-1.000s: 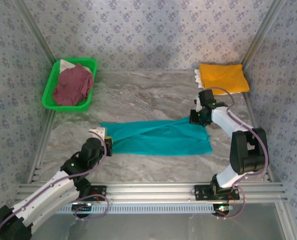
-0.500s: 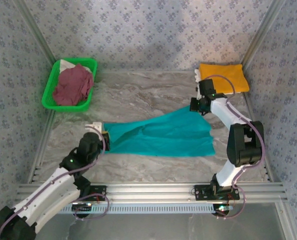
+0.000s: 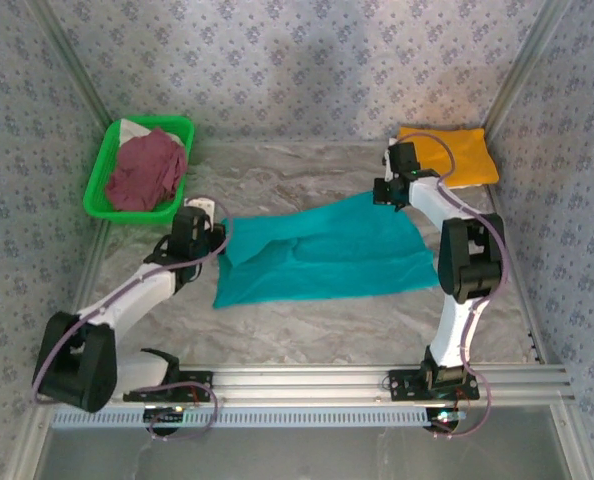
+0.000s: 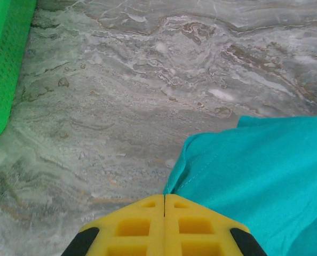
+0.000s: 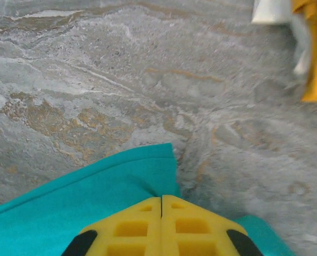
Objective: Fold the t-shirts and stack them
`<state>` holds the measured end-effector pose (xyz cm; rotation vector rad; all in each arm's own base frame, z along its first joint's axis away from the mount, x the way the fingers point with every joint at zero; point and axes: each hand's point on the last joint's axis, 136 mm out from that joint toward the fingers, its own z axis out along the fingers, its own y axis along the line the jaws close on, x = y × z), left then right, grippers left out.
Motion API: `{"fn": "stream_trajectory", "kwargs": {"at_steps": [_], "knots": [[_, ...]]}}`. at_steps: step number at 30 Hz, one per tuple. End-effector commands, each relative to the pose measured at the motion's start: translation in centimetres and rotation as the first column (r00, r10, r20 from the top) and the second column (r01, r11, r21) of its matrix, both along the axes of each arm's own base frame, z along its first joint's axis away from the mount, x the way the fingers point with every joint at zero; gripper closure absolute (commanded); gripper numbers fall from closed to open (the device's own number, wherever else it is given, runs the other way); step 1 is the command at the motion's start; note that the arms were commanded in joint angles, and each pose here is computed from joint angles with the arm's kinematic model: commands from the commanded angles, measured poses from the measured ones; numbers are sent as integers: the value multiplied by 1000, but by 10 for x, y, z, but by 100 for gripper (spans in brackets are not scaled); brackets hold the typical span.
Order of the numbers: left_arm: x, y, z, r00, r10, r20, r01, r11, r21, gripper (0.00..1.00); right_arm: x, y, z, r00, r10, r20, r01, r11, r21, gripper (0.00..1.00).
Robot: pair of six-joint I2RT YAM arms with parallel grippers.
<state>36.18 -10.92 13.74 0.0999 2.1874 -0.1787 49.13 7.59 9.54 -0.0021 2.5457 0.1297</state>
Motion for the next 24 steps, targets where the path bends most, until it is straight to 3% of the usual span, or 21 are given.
{"fn": "stream_trajectory", "kwargs": {"at_steps": [1,7,15,17,20,24], "knots": [[20,-11,31,994,-37,103,39,999,-16,100,4,18,8,999,49,16,-50,995,84,100],[7,-8,28,997,-15,78,17,999,-35,100,-41,30,23,997,-7,76,-1,995,99,100],[-26,3,13,999,16,34,-14,998,-62,100,-133,23,7,988,-73,139,77,997,-23,99],[-32,4,6,1000,17,23,-15,998,-62,100,-155,25,-10,992,-59,110,59,998,3,92],[-38,7,0,1000,26,9,-25,998,-61,100,-175,30,-21,997,-32,74,28,998,57,72],[-39,8,-2,999,32,7,-32,998,-54,100,-178,37,13,991,22,129,-44,985,165,66]]}}
